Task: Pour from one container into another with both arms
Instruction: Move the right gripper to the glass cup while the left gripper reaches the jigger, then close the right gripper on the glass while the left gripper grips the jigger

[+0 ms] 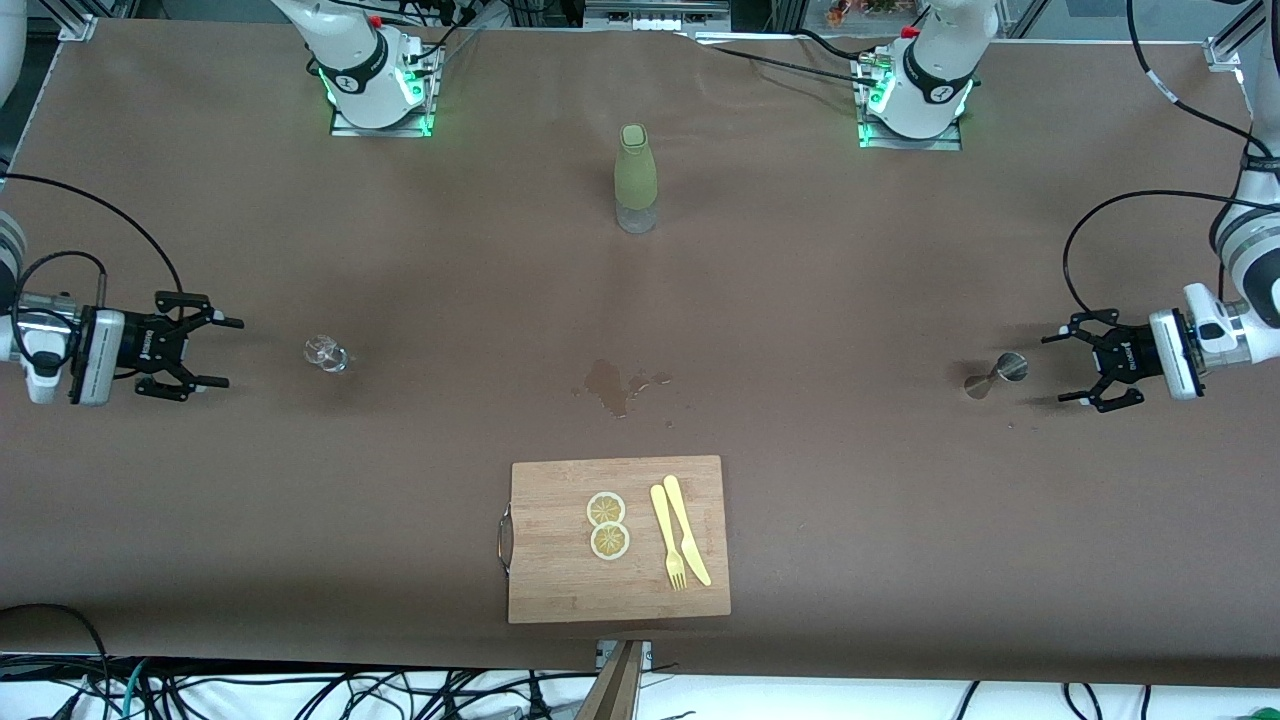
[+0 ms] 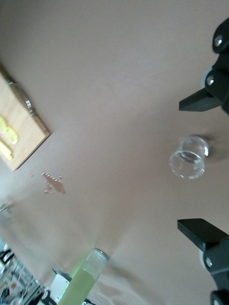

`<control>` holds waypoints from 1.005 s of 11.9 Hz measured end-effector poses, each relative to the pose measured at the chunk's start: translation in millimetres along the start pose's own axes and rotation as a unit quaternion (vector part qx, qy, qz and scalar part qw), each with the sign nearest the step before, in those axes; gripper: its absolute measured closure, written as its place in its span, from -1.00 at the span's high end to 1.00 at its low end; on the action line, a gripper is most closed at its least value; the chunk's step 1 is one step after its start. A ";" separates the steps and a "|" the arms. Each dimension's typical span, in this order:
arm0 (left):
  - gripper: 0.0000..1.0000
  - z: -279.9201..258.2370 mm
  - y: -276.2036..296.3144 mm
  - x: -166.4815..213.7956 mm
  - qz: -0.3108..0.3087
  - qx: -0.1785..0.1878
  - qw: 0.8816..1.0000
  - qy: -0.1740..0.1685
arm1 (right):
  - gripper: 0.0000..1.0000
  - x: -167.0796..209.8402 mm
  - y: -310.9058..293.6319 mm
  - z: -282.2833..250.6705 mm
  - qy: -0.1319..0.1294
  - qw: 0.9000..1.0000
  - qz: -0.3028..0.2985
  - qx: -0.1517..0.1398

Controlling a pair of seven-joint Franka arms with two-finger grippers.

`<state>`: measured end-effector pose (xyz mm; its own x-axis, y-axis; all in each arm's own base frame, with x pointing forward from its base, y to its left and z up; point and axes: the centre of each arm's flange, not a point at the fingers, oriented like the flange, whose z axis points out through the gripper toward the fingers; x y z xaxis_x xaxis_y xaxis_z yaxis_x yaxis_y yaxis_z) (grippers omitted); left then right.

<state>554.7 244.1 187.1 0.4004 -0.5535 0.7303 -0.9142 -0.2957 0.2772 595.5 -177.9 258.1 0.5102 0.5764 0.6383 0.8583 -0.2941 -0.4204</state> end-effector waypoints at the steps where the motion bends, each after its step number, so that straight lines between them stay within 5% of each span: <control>1: 1.00 8.2 -0.9 -9.4 0.004 -0.004 1.000 0.006 | 1.00 -12.7 5.5 10.0 0.020 0.999 -0.024 0.007; 4: 0.97 28.0 -3.1 -27.6 0.030 -0.009 0.999 0.029 | 1.00 -51.3 18.1 32.6 0.076 0.992 -0.102 0.015; 12: 0.98 56.9 -3.9 -34.4 0.104 -0.011 0.990 0.098 | 1.00 -104.4 33.0 100.3 0.123 0.968 -0.215 0.035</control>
<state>548.0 219.9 125.4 0.1860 -0.4390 0.8790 -0.9774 -0.1739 0.1199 565.1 -171.3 112.8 0.1122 0.4323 0.8947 0.9928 -0.0109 -0.1192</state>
